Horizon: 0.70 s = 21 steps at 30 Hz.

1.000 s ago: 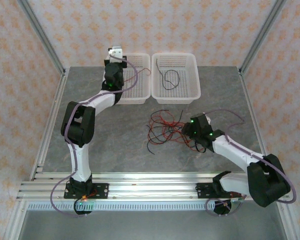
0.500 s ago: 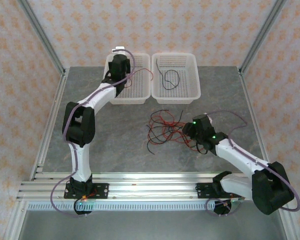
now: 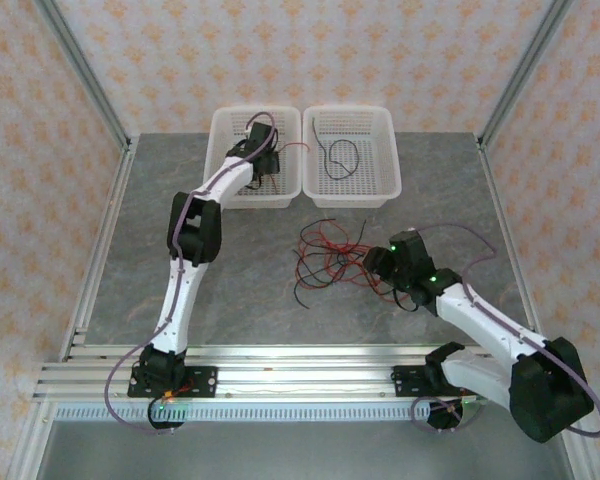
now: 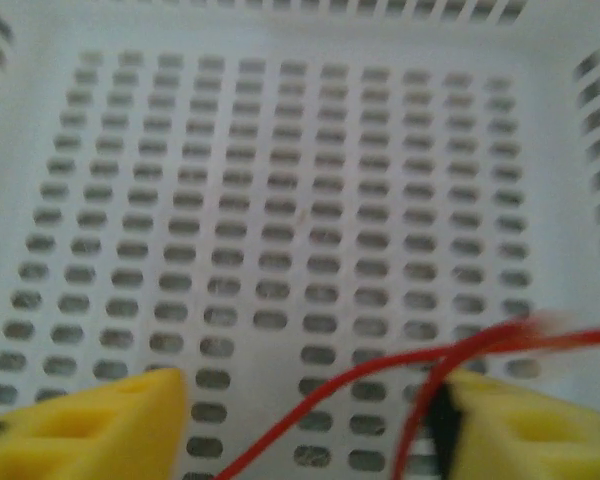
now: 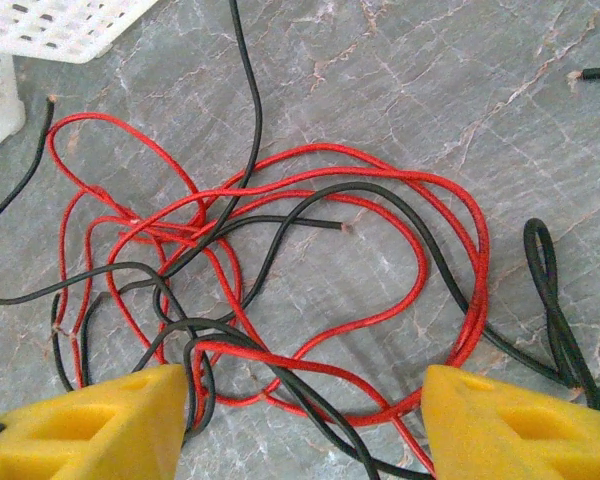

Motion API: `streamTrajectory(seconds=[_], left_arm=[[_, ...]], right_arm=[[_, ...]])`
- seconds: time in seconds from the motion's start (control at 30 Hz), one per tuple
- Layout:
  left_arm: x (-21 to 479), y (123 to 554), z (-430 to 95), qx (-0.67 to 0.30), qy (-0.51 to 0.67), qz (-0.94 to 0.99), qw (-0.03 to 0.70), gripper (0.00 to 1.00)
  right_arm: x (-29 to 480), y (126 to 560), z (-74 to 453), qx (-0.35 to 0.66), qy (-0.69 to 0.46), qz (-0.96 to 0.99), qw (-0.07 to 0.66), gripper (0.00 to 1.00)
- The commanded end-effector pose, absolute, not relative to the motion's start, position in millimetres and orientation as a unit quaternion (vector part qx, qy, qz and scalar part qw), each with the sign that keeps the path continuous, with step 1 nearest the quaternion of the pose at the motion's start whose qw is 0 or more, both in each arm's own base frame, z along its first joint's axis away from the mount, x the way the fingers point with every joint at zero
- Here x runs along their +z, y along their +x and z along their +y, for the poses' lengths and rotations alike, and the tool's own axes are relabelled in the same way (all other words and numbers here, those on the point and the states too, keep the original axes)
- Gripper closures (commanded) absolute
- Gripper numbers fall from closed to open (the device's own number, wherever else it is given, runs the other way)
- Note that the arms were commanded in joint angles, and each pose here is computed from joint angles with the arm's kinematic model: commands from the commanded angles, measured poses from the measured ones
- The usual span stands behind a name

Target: Untangle the cables

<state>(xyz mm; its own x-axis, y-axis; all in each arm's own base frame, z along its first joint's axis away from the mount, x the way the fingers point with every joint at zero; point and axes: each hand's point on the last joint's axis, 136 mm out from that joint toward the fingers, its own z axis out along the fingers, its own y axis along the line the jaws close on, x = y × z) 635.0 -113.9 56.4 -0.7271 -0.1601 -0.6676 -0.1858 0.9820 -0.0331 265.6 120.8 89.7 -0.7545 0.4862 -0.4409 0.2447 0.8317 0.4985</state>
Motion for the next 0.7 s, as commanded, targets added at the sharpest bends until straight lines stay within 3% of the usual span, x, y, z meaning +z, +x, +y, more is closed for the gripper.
streamTrajectory(seconds=[0.0, 0.43, 0.67], left_arm=[[86.3, 632.0, -105.1, 0.007, -0.12, 0.925, 0.361, 0.01], [211.7, 632.1, -96.4, -0.004, -0.131, 0.879, 0.458, 0.01], [215.4, 625.6, -90.3, 0.011, -0.133, 0.881, 0.455, 0.01]], right_arm=[[89.6, 260.2, 116.5, 0.201, 0.2, 0.917, 0.28, 0.37], [118.5, 278.3, 149.5, 0.215, 0.16, 0.918, 0.291, 0.38], [116.6, 275.2, 156.0, 0.212, 0.155, 0.922, 0.286, 0.4]])
